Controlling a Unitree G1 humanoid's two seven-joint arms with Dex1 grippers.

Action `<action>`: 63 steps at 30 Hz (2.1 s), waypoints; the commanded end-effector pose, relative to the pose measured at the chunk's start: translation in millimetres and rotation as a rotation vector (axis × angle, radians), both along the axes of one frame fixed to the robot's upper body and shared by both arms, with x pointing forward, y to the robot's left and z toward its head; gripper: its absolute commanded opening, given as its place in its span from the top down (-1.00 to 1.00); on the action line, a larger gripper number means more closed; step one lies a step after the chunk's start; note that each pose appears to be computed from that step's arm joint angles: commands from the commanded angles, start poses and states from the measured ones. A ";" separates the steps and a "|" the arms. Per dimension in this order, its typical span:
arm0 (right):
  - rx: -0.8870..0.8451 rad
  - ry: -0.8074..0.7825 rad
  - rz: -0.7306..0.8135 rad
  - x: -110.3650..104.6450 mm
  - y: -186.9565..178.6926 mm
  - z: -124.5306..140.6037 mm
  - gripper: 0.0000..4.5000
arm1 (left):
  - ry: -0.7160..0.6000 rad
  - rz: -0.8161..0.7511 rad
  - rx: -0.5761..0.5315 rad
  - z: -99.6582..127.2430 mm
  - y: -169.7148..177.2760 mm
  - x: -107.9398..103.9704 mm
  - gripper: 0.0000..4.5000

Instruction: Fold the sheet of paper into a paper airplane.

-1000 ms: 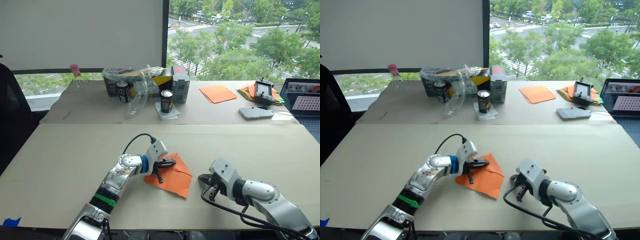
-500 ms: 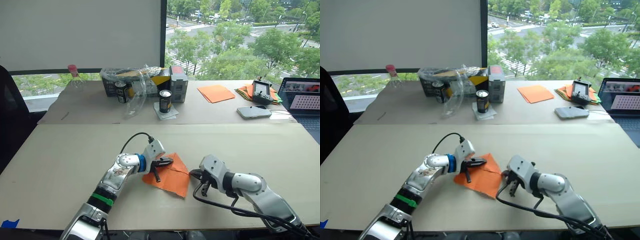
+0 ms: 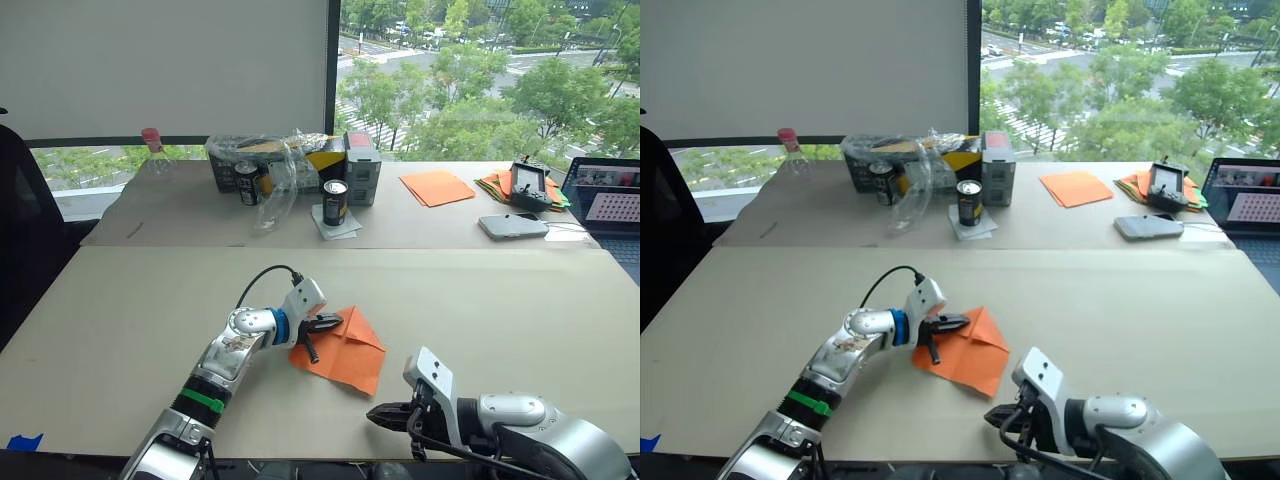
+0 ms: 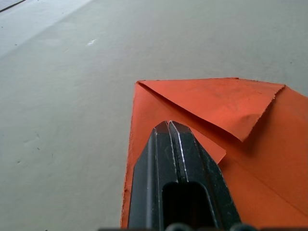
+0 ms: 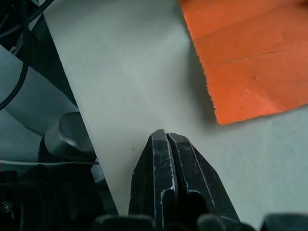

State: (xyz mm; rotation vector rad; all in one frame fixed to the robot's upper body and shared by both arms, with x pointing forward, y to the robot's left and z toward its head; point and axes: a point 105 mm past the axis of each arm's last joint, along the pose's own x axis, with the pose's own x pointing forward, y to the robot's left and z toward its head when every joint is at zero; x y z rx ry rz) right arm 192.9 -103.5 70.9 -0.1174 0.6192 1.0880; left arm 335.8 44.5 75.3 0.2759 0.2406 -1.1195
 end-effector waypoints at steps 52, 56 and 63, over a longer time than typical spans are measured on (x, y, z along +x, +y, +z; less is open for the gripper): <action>0.193 -0.320 -0.148 66.8 36.2 33.1 1.00 | 0.029 -0.025 0.031 -6.1 3.3 -8.1 0.99; 0.157 -0.330 -0.161 83.7 32.3 26.8 1.00 | 0.029 -0.022 0.020 -5.6 -0.4 -10.0 0.99; 0.206 -0.347 -0.178 105.7 38.9 23.3 1.00 | 0.033 0.031 0.044 -9.9 14.8 -10.0 0.99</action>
